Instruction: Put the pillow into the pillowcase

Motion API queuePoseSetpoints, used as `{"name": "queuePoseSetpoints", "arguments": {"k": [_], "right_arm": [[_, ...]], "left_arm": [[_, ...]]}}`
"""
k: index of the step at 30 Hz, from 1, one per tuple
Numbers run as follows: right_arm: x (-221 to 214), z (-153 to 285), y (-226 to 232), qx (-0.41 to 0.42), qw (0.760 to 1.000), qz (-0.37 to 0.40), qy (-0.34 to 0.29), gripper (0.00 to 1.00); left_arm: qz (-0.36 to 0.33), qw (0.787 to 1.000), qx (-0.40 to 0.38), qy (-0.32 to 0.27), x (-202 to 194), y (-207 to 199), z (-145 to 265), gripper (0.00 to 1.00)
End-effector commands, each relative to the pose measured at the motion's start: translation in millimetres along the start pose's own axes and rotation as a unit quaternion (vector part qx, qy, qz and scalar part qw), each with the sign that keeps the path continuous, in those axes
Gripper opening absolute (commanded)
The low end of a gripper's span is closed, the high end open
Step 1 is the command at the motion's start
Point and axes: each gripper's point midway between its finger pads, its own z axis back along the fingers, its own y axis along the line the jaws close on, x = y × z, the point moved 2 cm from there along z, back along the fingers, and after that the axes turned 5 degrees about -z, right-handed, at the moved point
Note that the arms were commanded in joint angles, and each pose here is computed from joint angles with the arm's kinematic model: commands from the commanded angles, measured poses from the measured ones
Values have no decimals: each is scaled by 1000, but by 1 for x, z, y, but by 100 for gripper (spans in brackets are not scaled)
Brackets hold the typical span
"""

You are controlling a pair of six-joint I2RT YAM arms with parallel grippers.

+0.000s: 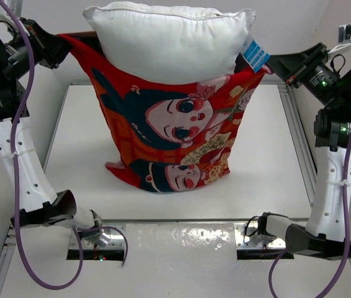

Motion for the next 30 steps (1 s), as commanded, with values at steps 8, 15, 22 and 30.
{"name": "queuePoseSetpoints", "arguments": {"k": [8, 15, 22, 30], "right_arm": [[17, 6, -42, -56, 995, 23, -80, 0], [7, 10, -50, -66, 995, 29, -68, 0], [-6, 9, -70, -80, 995, 15, -54, 0], [-9, -23, -76, -55, 998, 9, -41, 0]], "left_arm": [[-29, 991, 129, -32, 15, 43, 31, 0], [-7, 988, 151, 1, -8, 54, 43, 0], [25, 986, 157, 46, -44, 69, 45, 0], [37, 987, 147, 50, -53, 87, 42, 0]]}}
